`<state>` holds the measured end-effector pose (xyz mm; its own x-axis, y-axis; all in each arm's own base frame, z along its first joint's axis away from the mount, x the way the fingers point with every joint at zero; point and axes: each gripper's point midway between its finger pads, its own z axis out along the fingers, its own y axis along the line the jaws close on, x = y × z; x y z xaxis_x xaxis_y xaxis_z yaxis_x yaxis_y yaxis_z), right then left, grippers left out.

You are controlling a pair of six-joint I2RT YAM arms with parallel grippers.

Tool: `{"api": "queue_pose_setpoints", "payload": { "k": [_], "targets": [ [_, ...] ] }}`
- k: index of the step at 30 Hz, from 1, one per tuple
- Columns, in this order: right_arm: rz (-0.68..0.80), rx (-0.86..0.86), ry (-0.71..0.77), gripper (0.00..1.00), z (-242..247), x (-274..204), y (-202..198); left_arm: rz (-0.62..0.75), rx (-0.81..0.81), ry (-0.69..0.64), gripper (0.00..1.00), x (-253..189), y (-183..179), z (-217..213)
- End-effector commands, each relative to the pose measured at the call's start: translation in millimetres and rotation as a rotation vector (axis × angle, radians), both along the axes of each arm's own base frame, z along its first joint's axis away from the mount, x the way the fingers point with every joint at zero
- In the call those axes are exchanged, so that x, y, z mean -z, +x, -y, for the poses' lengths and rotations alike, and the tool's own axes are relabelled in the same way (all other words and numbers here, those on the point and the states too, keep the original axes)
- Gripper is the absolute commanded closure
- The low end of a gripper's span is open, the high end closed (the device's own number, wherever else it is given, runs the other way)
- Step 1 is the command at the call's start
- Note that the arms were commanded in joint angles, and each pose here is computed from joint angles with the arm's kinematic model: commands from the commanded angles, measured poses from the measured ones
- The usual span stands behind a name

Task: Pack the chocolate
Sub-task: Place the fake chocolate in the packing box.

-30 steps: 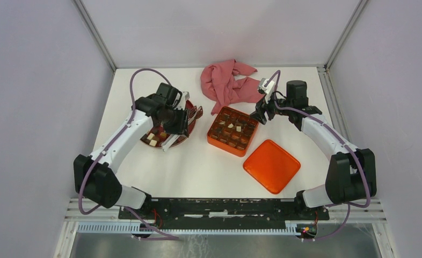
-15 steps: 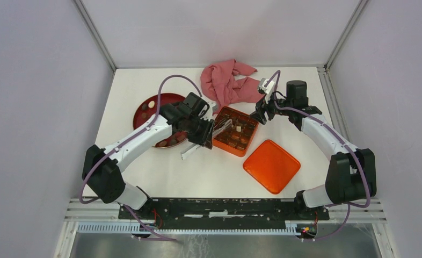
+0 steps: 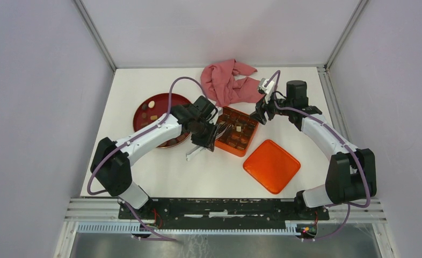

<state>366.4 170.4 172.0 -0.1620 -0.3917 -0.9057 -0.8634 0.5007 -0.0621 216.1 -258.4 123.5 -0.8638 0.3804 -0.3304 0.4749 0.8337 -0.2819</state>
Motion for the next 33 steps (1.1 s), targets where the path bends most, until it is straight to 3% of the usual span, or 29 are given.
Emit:
{"api": "queue_pose_setpoints", "payload": {
  "k": [1,10,33],
  "targets": [
    [0.041,-0.020,0.014,0.30,-1.9,-12.7,-0.7,0.068,-0.037,-0.045,0.81,-19.8,17.7,14.5],
    [0.040,-0.023,0.014,0.30,-2.3,-12.3,-0.9,0.074,-0.039,-0.008,0.65,-15.5,18.1,10.0],
    [0.042,-0.026,0.017,0.30,-2.4,-13.5,-1.3,0.082,-0.035,0.003,0.55,-17.9,18.4,8.4]
  ]
}}
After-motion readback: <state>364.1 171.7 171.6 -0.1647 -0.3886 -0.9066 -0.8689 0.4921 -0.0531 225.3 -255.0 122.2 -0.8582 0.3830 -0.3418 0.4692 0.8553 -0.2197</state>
